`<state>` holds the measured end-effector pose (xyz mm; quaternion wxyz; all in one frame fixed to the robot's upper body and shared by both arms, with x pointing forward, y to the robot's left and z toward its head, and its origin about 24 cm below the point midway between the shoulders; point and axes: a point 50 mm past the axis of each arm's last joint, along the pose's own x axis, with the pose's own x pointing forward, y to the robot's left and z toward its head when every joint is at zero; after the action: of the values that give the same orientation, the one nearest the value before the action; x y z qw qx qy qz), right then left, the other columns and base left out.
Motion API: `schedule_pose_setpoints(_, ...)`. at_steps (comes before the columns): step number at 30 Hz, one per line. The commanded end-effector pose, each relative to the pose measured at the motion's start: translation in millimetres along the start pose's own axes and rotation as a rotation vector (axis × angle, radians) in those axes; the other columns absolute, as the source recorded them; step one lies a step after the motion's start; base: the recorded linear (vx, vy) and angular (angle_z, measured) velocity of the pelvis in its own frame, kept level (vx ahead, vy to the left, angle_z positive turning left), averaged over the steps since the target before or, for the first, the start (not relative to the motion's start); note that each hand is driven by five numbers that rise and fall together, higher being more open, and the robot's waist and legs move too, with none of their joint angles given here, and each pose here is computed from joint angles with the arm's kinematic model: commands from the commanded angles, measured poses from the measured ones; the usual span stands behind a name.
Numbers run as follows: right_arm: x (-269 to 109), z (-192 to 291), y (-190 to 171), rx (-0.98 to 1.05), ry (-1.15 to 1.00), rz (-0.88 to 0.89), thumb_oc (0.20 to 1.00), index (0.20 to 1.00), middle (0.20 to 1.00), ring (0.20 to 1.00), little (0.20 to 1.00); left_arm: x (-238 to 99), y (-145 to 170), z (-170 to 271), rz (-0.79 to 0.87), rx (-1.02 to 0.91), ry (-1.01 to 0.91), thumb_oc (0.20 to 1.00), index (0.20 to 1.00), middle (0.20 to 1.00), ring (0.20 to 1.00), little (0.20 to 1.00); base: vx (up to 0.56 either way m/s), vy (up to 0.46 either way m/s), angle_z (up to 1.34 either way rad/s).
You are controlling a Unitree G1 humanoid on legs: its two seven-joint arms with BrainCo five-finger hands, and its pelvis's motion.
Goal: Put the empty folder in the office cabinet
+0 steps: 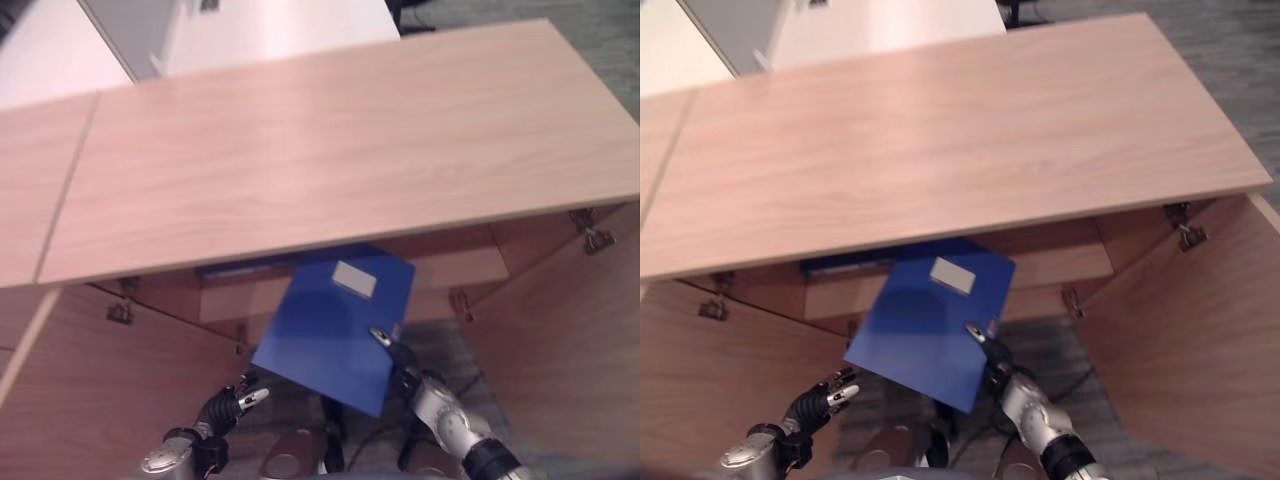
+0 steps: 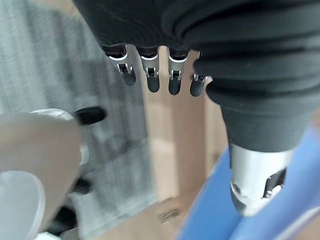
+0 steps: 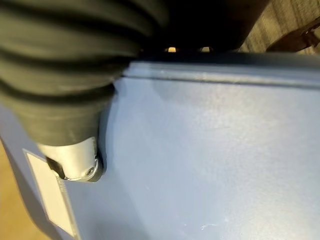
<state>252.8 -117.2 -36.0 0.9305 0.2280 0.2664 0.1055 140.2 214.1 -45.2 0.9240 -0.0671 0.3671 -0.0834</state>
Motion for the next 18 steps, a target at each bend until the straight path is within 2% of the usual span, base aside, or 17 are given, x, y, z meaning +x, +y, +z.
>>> schedule_pose_setpoints(1,2,50,27,0.021,-0.249,0.11,0.2,0.2,0.2,0.2,0.2,-3,-10,5,-0.024,-0.057,-0.072,1.0,1.0,1.0,1.0,1.0,-0.1,-0.116,0.33)
schedule_pose_setpoints(3,4,74,35,0.021,-0.342,0.125,0.2,0.2,0.2,0.2,0.2,2,-12,3,-0.03,-0.047,-0.065,1.0,1.0,1.0,1.0,1.0,-0.09,-0.127,0.31)
schedule_pose_setpoints(11,4,120,41,0.06,-0.517,0.1,0.2,0.2,0.2,0.2,0.2,8,-20,-5,-0.044,-0.046,-0.043,1.0,1.0,1.0,1.0,1.0,-0.02,-0.05,0.13)
schedule_pose_setpoints(18,-9,178,47,0.083,-0.748,0.075,0.2,0.2,0.2,0.2,0.2,11,-18,5,-0.017,0.012,-0.085,1.0,1.0,1.0,1.0,1.0,0.0,-0.054,0.15)
